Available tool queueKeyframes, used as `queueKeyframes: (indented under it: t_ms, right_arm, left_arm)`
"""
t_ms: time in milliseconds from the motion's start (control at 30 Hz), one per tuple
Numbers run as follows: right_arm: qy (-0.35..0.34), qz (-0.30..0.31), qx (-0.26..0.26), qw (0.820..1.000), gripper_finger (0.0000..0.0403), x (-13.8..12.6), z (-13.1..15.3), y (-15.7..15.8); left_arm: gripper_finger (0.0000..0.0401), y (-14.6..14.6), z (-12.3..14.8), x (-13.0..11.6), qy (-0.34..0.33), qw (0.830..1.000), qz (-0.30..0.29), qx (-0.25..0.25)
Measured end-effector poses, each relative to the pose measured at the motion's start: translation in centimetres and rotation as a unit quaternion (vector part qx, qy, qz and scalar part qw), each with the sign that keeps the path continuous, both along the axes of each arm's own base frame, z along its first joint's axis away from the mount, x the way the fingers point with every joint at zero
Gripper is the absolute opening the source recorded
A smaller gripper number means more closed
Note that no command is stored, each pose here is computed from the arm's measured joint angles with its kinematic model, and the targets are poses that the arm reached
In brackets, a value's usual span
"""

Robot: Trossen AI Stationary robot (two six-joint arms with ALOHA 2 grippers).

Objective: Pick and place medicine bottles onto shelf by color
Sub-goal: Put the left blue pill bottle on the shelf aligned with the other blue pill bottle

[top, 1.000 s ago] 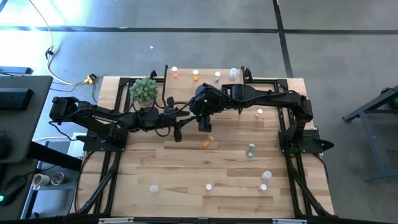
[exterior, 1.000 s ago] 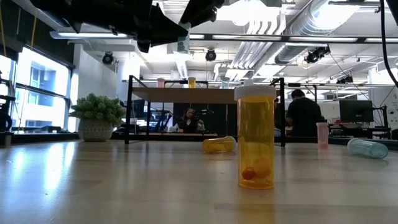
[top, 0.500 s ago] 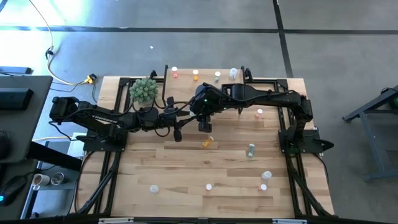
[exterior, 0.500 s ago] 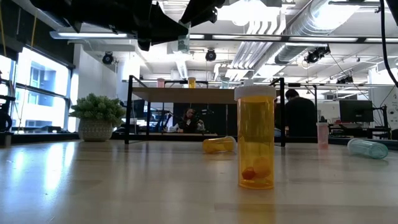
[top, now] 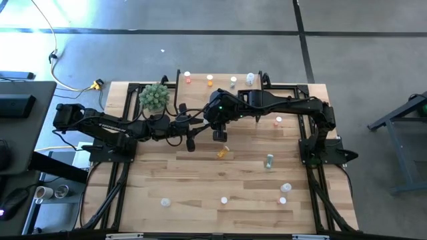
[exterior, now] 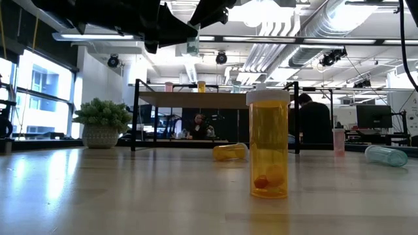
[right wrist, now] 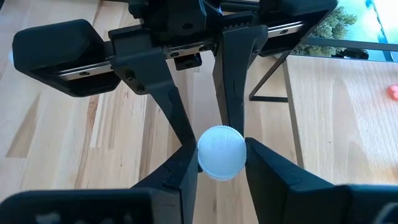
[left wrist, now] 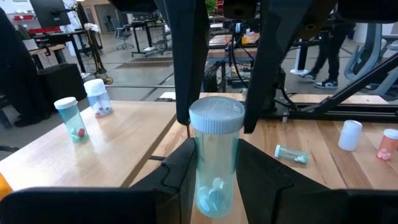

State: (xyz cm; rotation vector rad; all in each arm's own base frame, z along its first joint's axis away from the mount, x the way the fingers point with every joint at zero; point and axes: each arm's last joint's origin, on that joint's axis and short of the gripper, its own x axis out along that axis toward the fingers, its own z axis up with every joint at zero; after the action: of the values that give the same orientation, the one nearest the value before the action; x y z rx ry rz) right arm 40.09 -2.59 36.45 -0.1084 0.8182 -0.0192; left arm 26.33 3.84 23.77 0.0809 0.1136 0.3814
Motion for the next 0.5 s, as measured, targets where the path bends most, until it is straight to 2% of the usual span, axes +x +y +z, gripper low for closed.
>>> queueKeyframes:
  t_ms: [167,500]
  right_arm:
    - [0.001,0.0,0.0,1.0,0.01,-0.01,-0.01,0.0]
    - [0.001,-0.001,0.002,1.0,0.0099,-0.02,-0.02,0.0]
  left_arm:
    - [0.01,0.01,0.0,0.0,0.006,1.0,0.0,0.014]
    - [0.0178,0.08,-0.05,-0.04,0.007,1.0,0.014,0.012]
